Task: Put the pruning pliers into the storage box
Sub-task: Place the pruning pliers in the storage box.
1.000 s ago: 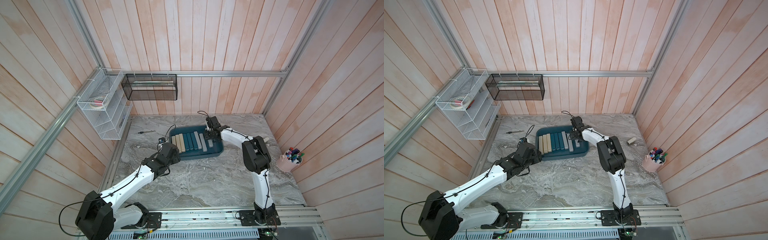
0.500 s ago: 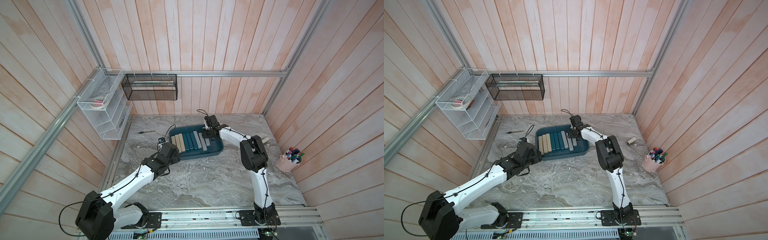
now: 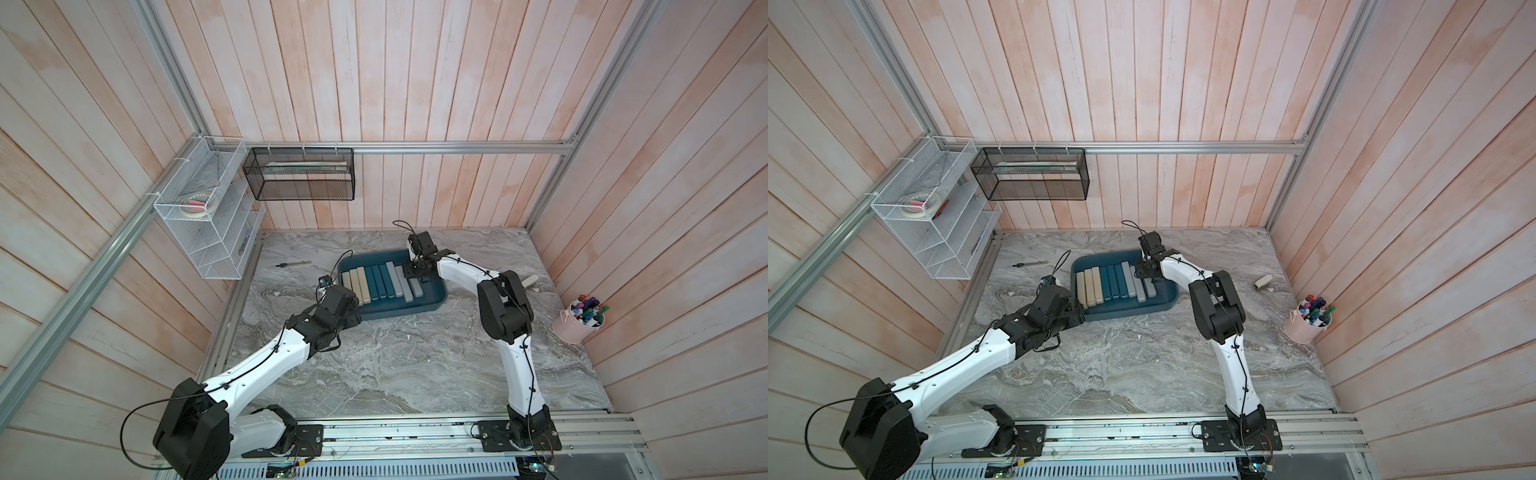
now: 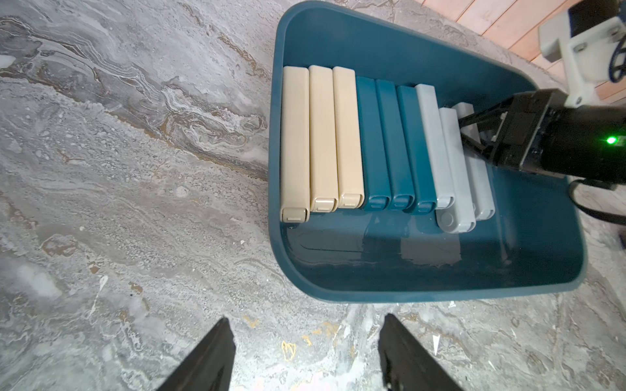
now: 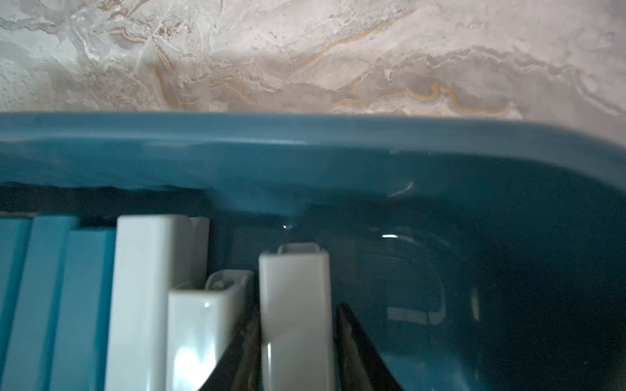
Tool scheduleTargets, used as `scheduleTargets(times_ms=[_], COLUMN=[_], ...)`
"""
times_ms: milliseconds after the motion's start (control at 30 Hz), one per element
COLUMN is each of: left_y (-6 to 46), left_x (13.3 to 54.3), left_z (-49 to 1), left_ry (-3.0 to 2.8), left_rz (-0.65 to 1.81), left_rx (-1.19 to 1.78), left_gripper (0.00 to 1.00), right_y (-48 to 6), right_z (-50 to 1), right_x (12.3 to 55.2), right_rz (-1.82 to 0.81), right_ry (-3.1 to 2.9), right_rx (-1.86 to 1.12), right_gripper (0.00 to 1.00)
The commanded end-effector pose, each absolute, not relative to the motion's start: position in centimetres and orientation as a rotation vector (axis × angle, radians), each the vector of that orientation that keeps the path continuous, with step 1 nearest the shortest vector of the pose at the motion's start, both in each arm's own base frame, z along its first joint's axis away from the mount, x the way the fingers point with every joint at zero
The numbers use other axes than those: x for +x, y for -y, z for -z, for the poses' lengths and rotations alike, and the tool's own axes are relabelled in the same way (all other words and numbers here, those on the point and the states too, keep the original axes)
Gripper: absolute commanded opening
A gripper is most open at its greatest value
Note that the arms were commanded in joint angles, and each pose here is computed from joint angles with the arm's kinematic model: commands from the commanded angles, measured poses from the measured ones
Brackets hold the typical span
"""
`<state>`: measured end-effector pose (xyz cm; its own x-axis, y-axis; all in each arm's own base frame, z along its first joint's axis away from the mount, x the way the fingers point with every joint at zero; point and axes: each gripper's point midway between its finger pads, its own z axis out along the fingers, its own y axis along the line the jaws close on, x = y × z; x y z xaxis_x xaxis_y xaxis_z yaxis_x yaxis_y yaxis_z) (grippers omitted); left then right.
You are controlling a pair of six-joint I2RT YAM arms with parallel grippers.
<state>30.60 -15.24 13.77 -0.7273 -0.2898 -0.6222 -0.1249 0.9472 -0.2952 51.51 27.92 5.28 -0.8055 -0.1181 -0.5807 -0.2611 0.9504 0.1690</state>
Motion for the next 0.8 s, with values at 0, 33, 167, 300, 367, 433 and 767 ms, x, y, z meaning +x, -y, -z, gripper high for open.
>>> scheduleTargets(times_ms=[0, 33, 167, 300, 367, 433, 767], left_y=[15.4, 15.4, 15.3, 15.5, 15.6, 15.7, 15.1], left_x=[31.0, 31.0, 31.0, 31.1, 31.2, 31.3, 33.2], left_z=[-14.7, -14.7, -14.7, -15.1, -15.4, -15.8, -19.9], left_ry=[-2.371, -2.372, -2.373, -2.363, -2.359, -2.353, -2.256], left_rz=[0.314, 0.309, 0.308, 0.326, 0.329, 0.328, 0.413], left_rx=[-0.286, -0.286, -0.286, -0.283, -0.281, -0.27, -0.222], left_gripper=[0.71, 0.71, 0.71, 0.71, 0.71, 0.71, 0.8], right_y=[-28.8, -28.7, -28.8, -28.4, -28.0, -27.5, -24.8], right_z=[-6.5, -6.8, -9.5, -12.1, -13.9, -15.6, -24.0], right_x=[52.0, 52.0, 51.9, 51.4, 51.2, 50.8, 47.2], right_rz=[-0.338, -0.346, -0.372, -0.374, -0.369, -0.36, -0.333], right_ry=[-2.486, -2.484, -2.447, -2.428, -2.404, -2.376, -2.186], right_rx=[-0.269, -0.261, -0.245, -0.233, -0.226, -0.214, -0.224], right_gripper=[0.41, 0.42, 0.43, 0.44, 0.44, 0.44, 0.49])
